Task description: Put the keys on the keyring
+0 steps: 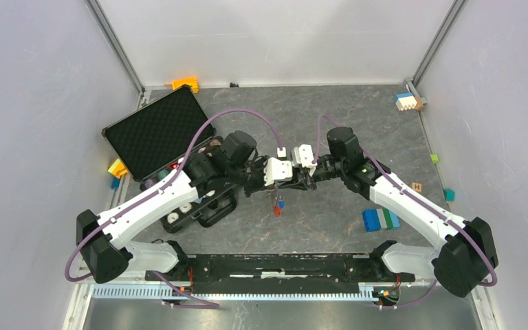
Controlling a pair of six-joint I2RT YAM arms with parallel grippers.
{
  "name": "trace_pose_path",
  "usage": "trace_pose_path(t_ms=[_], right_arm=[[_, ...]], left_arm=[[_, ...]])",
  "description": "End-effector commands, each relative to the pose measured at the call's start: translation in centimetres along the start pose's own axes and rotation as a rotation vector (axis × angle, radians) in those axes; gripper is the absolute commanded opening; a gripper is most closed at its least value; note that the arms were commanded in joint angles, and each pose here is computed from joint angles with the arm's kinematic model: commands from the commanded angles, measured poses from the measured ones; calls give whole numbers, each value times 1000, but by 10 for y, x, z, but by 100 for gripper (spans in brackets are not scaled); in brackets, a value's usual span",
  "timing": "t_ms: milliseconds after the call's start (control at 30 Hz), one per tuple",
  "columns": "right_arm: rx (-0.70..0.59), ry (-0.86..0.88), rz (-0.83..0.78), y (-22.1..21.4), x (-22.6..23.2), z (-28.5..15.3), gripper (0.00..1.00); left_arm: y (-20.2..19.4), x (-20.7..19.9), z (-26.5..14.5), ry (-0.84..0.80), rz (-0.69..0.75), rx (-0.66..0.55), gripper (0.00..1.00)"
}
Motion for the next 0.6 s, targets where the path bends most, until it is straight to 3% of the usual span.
trace_pose_path(t_ms=[0,300,567], right_arm=[[-28,-10,-27,10,-5,2,24],[-32,4,-34,5,-2,3,21],[-62,16,-23,10,-1,-4,32]], left_arm=[[27,6,-9,17,61,-94,2],[26,8,-13,60,76,-124,2],[20,8,-19,85,77,-156,2]])
Point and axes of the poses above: each gripper's point midway between its finger pads, its own z axis out along the fingers, its own x axis along the line the jaws close on, y = z × x, the point moved 1 cm from there along -z, back along the fingers, and after that the axes turned 9 degrees about z, right-handed, at the moved point
